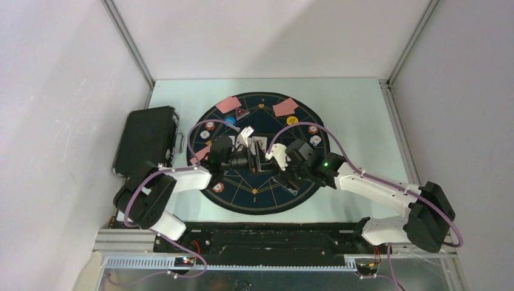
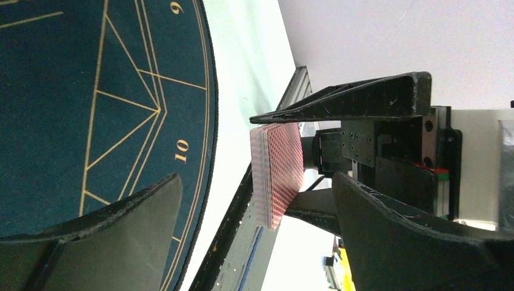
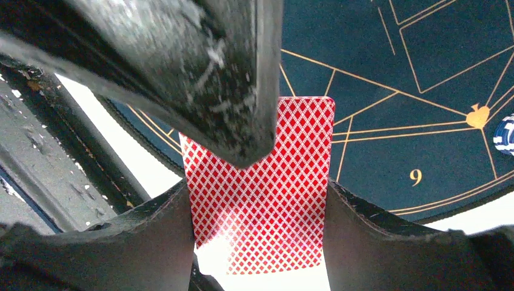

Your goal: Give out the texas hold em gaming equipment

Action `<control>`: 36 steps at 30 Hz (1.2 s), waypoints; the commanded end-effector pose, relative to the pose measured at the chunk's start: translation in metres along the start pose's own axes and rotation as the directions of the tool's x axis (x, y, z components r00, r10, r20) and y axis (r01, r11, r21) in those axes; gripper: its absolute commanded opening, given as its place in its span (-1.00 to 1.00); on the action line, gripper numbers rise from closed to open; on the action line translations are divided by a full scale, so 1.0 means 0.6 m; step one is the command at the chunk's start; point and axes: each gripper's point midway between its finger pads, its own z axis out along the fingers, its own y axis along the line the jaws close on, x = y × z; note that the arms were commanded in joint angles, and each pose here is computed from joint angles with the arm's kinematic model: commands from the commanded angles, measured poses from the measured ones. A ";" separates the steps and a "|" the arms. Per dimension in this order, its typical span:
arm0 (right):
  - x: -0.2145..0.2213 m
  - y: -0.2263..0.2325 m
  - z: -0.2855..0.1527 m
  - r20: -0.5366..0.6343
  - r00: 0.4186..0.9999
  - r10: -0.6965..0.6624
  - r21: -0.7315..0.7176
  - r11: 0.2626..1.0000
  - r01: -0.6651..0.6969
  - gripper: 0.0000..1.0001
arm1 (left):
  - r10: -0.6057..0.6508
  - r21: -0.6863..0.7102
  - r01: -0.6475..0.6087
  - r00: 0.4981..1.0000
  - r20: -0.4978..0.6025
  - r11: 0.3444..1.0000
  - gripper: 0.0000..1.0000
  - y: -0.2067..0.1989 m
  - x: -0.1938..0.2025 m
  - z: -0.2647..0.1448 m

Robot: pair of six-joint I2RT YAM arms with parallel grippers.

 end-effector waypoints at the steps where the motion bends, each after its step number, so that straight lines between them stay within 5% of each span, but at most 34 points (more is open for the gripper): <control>1: -0.061 0.002 -0.032 0.120 0.993 -0.015 -0.006 1.000 0.016 -1.00 | 0.074 0.079 -0.070 0.996 -0.047 0.994 0.99 -0.036 0.005 0.023; 18: -0.076 0.008 -0.049 0.168 0.986 -0.002 -0.023 1.000 0.006 -1.00 | 0.124 -0.071 -0.135 0.981 -0.149 0.988 0.82 0.006 0.028 0.049; 36: -0.074 -0.002 -0.056 0.170 0.985 0.019 -0.006 1.000 -0.018 -1.00 | 0.142 -0.147 -0.159 0.983 -0.120 0.976 0.57 0.026 0.011 0.020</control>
